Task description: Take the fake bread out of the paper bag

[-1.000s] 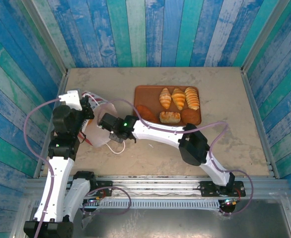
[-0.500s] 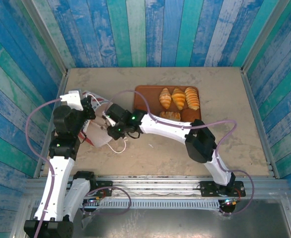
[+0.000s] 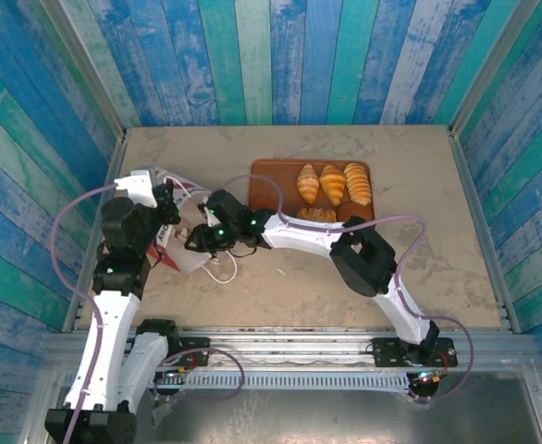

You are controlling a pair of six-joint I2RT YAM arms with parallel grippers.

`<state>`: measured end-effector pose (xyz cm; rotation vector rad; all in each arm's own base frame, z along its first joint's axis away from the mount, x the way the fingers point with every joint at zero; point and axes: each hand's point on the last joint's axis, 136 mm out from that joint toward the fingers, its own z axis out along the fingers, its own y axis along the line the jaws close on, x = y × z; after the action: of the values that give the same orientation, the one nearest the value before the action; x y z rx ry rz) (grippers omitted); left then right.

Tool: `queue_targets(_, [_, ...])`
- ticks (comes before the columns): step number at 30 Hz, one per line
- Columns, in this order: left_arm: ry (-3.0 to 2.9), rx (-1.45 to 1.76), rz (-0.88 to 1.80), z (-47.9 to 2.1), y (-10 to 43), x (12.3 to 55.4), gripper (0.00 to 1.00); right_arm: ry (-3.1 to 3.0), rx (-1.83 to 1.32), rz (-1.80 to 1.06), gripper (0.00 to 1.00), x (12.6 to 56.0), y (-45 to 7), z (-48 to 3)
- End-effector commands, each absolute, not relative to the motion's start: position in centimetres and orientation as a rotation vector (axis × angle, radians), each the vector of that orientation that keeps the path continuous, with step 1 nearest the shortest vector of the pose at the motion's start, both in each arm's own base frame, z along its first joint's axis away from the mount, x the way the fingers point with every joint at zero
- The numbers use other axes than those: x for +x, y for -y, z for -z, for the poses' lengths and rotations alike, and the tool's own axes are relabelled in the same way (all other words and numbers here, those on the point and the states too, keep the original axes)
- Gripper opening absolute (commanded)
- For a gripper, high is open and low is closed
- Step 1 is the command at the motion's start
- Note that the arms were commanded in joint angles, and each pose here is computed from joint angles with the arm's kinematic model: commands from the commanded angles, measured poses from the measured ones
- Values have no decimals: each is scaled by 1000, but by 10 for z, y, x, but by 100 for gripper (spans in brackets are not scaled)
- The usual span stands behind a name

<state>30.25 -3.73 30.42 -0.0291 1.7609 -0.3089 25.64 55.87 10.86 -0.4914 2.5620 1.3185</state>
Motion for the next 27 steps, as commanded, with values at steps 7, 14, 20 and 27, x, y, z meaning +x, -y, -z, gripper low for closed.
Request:
queue_targets(7, [-1742,-13,320,-308,40,304,0,-2542,-363,-1355,47,269,-571,-112])
queue_targets(14, [-1743,-10,316,-307,40,304,0,-2539,-339,-1310,48,275,-561,-108])
queue_targets(20, [-1743,-6,342,-306,43,305,0,-2545,-359,-1422,47,272,-579,-106])
queue_targets(27, [-1740,0,352,-308,45,305,0,-2551,-344,-1447,48,275,-589,-101])
